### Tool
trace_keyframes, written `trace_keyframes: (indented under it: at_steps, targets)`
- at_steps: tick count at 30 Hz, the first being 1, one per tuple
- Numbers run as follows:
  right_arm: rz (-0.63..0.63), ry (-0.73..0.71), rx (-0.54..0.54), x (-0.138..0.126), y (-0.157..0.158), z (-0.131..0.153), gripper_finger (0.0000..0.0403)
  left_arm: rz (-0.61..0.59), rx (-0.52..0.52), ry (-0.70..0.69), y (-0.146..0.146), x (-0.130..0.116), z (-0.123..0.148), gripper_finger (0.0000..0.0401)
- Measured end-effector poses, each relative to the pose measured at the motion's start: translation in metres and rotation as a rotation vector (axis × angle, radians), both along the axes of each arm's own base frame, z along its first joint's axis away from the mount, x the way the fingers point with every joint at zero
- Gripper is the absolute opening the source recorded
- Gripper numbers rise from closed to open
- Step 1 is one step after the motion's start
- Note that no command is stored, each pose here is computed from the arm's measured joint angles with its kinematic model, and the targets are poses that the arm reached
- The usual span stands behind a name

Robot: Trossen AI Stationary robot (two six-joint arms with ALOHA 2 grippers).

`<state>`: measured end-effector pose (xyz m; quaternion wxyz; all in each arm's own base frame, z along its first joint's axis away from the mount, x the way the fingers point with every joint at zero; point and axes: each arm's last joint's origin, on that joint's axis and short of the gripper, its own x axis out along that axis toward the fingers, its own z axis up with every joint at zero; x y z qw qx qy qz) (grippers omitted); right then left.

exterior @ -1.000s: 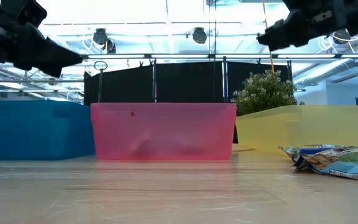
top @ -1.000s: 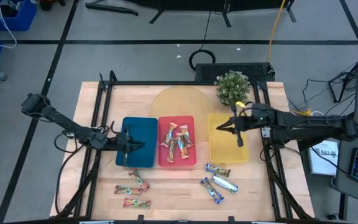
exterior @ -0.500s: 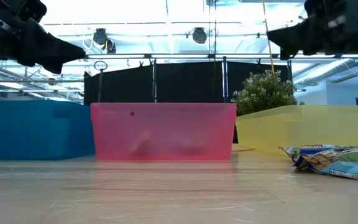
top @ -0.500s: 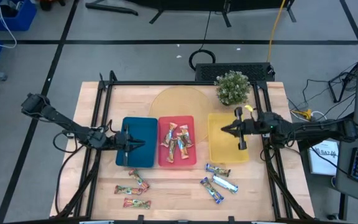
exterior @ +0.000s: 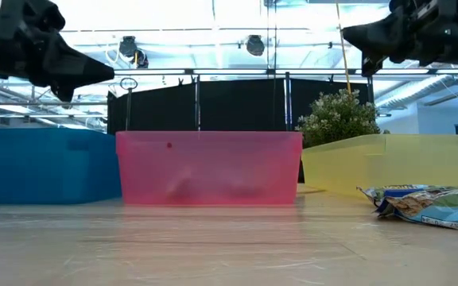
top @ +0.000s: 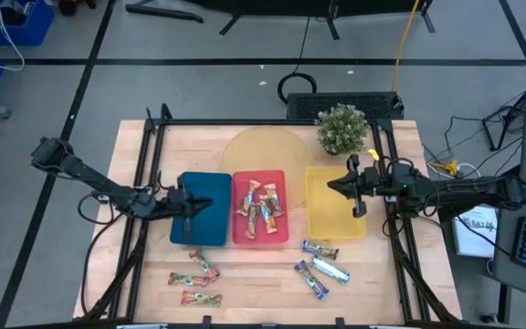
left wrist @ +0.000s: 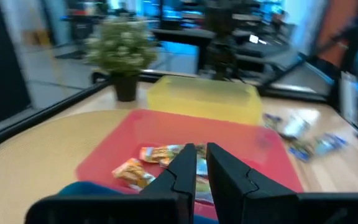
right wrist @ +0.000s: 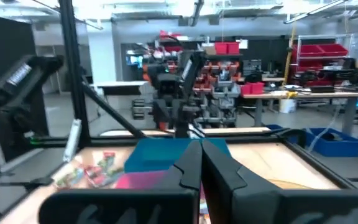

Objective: Pick and place Granola Bars by type
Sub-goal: Put the red granola bar into the blue bin

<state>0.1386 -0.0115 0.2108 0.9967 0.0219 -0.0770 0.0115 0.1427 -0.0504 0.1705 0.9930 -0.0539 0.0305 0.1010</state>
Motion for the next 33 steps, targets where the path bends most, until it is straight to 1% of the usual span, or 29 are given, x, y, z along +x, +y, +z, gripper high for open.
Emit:
trace_keyframes:
  at_steps: [2, 4, 9, 12, 15, 22, 26, 27, 29, 31, 33]
  targets:
    - [0.007, 0.014, 0.005, 0.0, 0.0, -0.001, 0.0001, 0.037, -0.013, -0.014, 0.001, 0.0, 0.001, 0.0047]
    - [0.007, 0.038, 0.006, 0.0, 0.0, -0.004, 0.0001, 0.031, -0.006, -0.015, 0.001, 0.0, 0.002, 0.0047]
    - [0.028, 0.084, -0.017, -0.002, 0.001, -0.007, 0.0001, -0.054, 0.006, -0.006, -0.004, -0.001, 0.001, 0.0047]
    - [0.03, 0.07, -0.019, -0.008, 0.002, -0.005, 0.0001, -0.072, -0.009, -0.008, -0.007, -0.003, 0.001, 0.0047]
    - [0.028, 0.075, -0.028, -0.014, 0.002, -0.005, 0.0001, -0.091, 0.002, -0.004, -0.011, -0.004, 0.001, 0.0047]
    - [0.02, 0.052, -0.054, -0.022, 0.003, -0.002, 0.0001, -0.037, 0.008, 0.005, -0.01, -0.005, 0.0, 0.0046]
    - [0.014, 0.057, -0.094, -0.022, 0.003, -0.003, 0.0001, -0.089, 0.014, 0.006, -0.012, -0.005, 0.001, 0.0046]
    - [0.014, 0.063, -0.094, -0.022, 0.003, -0.003, 0.0001, -0.095, 0.009, 0.005, -0.013, -0.003, 0.004, 0.0046]
    - [0.017, 0.077, -0.092, -0.022, 0.003, -0.005, 0.0002, -0.125, 0.015, 0.022, -0.017, 0.003, 0.02, 0.0045]
    - [0.017, 0.075, -0.098, -0.022, 0.003, -0.004, 0.0001, -0.167, 0.067, 0.104, -0.024, 0.012, 0.043, 0.0034]
    - [0.016, 0.067, -0.104, -0.022, 0.003, -0.004, 0.0001, -0.166, 0.104, 0.225, -0.03, 0.022, 0.068, 0.0013]
